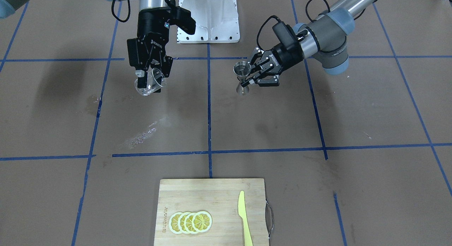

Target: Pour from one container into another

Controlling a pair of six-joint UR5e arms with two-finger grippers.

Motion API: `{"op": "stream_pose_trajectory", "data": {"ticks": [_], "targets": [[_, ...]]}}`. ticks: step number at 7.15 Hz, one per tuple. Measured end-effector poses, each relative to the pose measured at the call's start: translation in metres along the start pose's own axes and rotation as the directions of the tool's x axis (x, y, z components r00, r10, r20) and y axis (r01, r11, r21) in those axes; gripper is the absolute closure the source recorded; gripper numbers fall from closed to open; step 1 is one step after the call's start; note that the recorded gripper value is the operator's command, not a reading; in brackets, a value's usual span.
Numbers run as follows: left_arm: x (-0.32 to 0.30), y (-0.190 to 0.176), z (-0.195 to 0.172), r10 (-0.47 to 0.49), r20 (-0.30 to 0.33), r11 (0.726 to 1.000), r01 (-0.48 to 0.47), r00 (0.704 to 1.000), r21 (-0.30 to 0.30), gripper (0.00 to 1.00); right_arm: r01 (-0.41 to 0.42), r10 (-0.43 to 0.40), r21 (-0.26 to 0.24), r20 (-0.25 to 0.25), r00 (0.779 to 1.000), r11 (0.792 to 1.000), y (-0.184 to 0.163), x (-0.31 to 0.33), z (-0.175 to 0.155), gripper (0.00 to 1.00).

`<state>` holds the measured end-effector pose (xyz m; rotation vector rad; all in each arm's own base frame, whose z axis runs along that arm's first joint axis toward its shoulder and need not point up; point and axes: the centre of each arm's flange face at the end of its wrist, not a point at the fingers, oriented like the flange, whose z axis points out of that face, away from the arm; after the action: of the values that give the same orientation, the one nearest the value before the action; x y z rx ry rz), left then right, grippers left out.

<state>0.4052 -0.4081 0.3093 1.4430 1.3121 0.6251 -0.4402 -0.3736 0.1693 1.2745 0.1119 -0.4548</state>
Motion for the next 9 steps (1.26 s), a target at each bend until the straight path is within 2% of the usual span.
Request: {"op": "stream_pose_trajectory", "data": {"ticks": [3, 4, 5, 7, 9], "targets": [[-0.03, 0.055, -0.102, -0.043, 0.071, 0.999, 0.042, 0.997, 0.015, 1.0, 0.002, -0.002, -0.002, 0.0, 1.0, 1.0, 0.001, -0.001, 0.001, 1.0], [-0.036, 0.071, -0.132, -0.075, 0.126, 0.997, 0.071, 0.989, 0.03, 1.0, 0.002, -0.002, -0.002, 0.0, 1.0, 1.0, 0.002, -0.001, 0.001, 1.0], [-0.042, 0.082, -0.155, -0.11, 0.198, 0.993, 0.101, 0.974, 0.055, 1.0, 0.002, -0.002, -0.002, -0.001, 1.0, 1.0, 0.002, -0.001, 0.001, 1.0], [-0.052, 0.098, -0.184, -0.205, 0.339, 0.977, 0.173, 0.918, 0.123, 1.0, 0.003, -0.003, -0.003, -0.002, 1.0, 1.0, 0.003, -0.001, 0.001, 1.0], [-0.036, 0.124, -0.193, -0.252, 0.429, 0.967, 0.208, 0.867, 0.147, 1.0, 0.002, -0.002, -0.003, -0.002, 1.0, 1.0, 0.003, -0.001, 0.001, 1.0]]}}
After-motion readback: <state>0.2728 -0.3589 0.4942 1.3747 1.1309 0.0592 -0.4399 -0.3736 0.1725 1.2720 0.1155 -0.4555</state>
